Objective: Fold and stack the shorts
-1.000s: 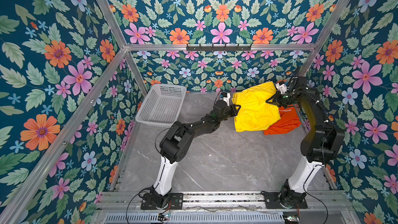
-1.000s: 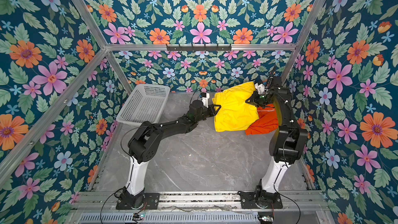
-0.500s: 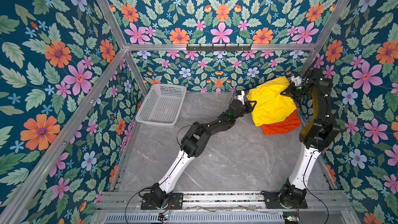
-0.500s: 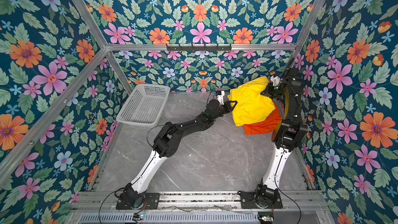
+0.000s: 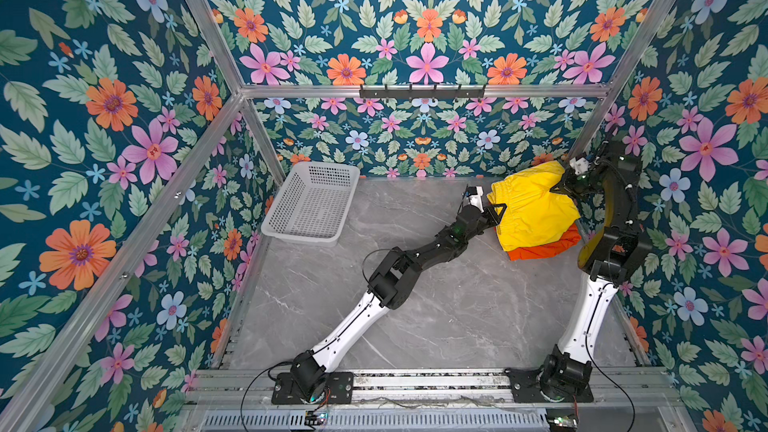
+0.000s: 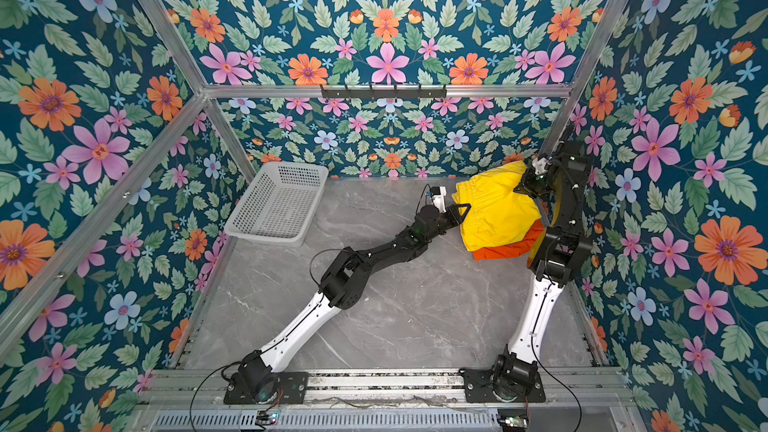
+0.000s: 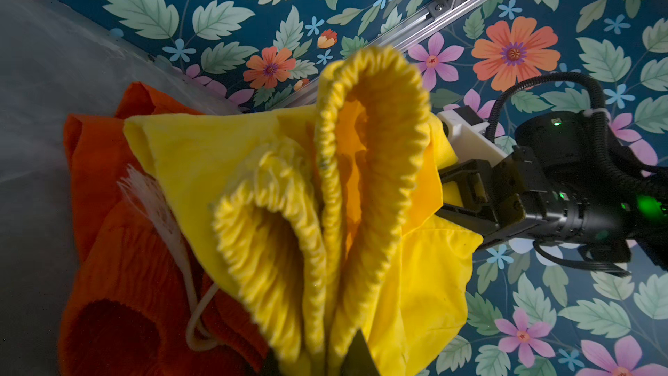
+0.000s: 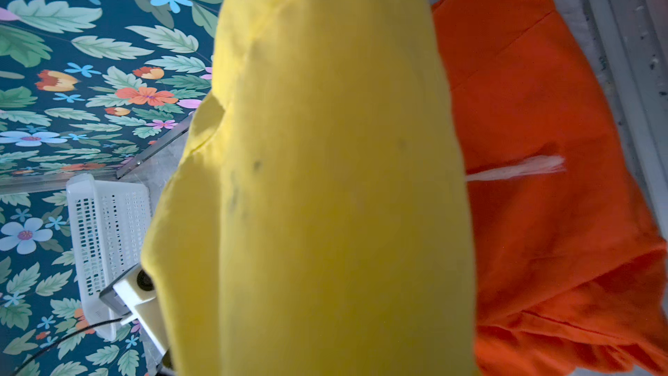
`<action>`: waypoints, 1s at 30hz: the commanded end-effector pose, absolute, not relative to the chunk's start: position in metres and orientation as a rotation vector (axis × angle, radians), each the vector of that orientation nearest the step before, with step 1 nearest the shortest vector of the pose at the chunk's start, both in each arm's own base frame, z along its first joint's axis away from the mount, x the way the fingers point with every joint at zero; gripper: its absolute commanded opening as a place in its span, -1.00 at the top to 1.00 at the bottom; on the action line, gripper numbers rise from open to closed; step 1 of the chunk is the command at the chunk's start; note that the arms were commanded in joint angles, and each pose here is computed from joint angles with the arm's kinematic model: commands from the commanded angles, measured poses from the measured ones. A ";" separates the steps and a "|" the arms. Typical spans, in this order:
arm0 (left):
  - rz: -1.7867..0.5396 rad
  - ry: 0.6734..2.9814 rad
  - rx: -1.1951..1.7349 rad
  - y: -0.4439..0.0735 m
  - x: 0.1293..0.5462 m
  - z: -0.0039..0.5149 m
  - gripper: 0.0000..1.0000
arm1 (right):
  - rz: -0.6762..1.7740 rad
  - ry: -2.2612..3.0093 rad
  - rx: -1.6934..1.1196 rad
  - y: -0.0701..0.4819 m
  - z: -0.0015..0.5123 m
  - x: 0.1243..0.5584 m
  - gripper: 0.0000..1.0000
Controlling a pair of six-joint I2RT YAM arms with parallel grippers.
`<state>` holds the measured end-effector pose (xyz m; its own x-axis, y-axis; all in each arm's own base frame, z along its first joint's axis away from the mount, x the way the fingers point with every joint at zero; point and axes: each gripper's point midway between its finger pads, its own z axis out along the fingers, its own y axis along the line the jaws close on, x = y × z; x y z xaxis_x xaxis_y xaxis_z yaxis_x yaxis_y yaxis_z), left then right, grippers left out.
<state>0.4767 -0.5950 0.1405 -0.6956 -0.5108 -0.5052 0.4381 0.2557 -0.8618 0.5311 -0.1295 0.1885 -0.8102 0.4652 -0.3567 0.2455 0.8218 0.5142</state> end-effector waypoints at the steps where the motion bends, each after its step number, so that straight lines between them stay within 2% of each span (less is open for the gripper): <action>1: -1.493 1.699 -0.129 -0.586 0.493 0.139 1.00 | 0.464 2.435 0.557 -0.168 0.189 0.552 1.00; 7: -1.445 1.718 -0.136 -0.582 0.498 0.122 0.96 | 0.489 2.440 0.571 -0.174 0.157 0.563 1.00; 10: -1.431 1.712 -0.129 -0.580 0.499 0.122 0.72 | 0.508 2.445 0.571 -0.173 0.145 0.567 1.00; 14: -1.422 1.716 -0.130 -0.577 0.502 0.124 0.23 | 0.518 2.452 0.564 -0.173 0.133 0.570 1.00; 22: -1.355 1.760 -0.117 -0.553 0.501 0.128 0.10 | 0.522 2.450 0.539 -0.175 0.121 0.577 1.00; 24: -1.324 1.765 -0.093 -0.546 0.499 0.134 0.11 | 0.511 2.454 0.546 -0.177 0.121 0.577 0.64; 26: -1.291 1.776 -0.070 -0.538 0.496 0.139 0.12 | 0.477 2.448 0.568 -0.182 0.124 0.579 0.20; 30: -1.227 1.797 -0.035 -0.522 0.489 0.149 0.11 | 0.343 2.425 0.614 -0.199 0.141 0.576 -0.32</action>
<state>0.4906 -0.5296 0.1297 -0.6143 -0.4959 -0.6137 0.3963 0.4786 -0.7835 0.5754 -0.1856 0.1256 -0.7400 0.5021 -0.4475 0.3092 0.8448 0.4366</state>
